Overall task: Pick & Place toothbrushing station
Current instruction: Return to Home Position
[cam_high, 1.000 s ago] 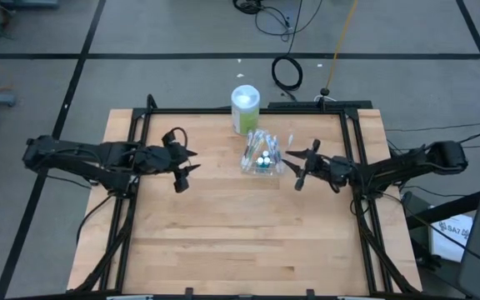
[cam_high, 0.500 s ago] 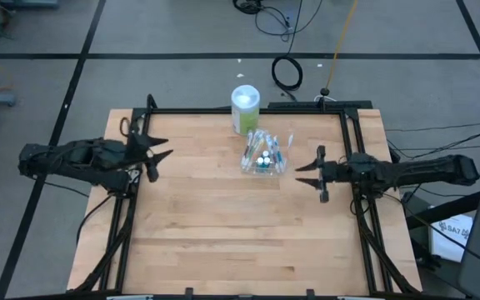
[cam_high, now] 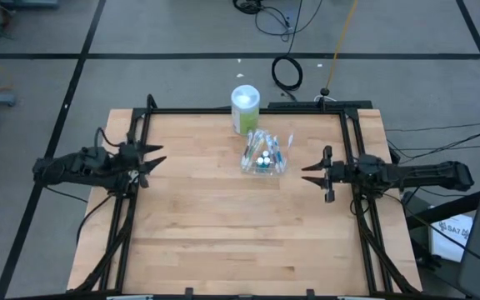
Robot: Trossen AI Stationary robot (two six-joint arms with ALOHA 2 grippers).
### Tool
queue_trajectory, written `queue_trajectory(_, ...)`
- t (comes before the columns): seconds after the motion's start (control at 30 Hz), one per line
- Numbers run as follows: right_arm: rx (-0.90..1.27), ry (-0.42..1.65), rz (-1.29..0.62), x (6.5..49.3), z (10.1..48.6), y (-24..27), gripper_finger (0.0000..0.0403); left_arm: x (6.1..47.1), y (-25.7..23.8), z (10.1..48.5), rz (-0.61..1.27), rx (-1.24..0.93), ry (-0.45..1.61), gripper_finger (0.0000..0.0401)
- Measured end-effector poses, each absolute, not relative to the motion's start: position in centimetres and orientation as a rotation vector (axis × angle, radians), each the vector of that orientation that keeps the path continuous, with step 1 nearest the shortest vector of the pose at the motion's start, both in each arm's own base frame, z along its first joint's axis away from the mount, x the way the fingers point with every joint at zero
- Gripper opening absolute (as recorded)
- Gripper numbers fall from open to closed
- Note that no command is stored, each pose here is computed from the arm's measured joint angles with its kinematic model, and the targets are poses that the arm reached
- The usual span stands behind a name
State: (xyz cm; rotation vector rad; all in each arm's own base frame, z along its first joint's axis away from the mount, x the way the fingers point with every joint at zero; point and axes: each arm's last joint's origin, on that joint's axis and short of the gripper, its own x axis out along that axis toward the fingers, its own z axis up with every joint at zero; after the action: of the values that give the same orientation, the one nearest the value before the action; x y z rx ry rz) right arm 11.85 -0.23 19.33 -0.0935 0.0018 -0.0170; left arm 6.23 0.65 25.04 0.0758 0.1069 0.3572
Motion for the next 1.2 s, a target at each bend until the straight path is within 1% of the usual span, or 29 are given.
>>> queue_trajectory(0.17, -0.092, -0.04, -0.017, 11.4, 19.7, -0.2, 0.0098, 5.8, 0.5, 24.7, 0.288, 0.082, 0.039, 0.0182)
queue_trajectory(0.3, -0.077, -0.02, 0.006, 11.0, 19.5, -0.1, 0.009, 5.9, 0.5, 24.6, 0.275, 0.087, 0.035, 0.0182)
queue_trajectory(0.4, -0.073, -0.027, 0.039, 10.7, 19.5, 0.0, 0.0086, 6.7, 0.4, 23.6, 0.275, 0.104, 0.008, 0.0182)
queue_trajectory(0.57, -0.069, -0.062, 0.107, 10.6, 18.4, 0.2, 0.0081, 8.1, 0.0, 22.1, 0.196, 0.177, -0.098, 0.0182)
queue_trajectory(0.63, -0.05, -0.089, 0.115, 10.6, 18.0, 0.2, 0.008, 8.5, -0.1, 21.3, 0.186, 0.178, -0.122, 0.0182)
queue_trajectory(0.7, -0.05, -0.164, 0.112, 10.5, 18.6, 0.2, 0.0079, 8.7, -0.1, 20.9, 0.189, 0.171, -0.148, 0.0182)
queue_trajectory(0.93, -0.053, -0.202, 0.111, 10.4, 18.9, 0.2, 0.0079, 9.3, -0.3, 19.2, 0.165, 0.136, -0.179, 0.0182)
queue_trajectory(1.03, -0.053, -0.197, 0.111, 10.4, 18.8, 0.2, 0.0079, 9.5, -0.3, 18.3, 0.159, 0.117, -0.161, 0.0182)
queue_trajectory(1.2, -0.048, -0.144, 0.111, 10.5, 18.3, 0.2, 0.0079, 9.5, -0.3, 18.2, 0.156, 0.095, -0.147, 0.0182)
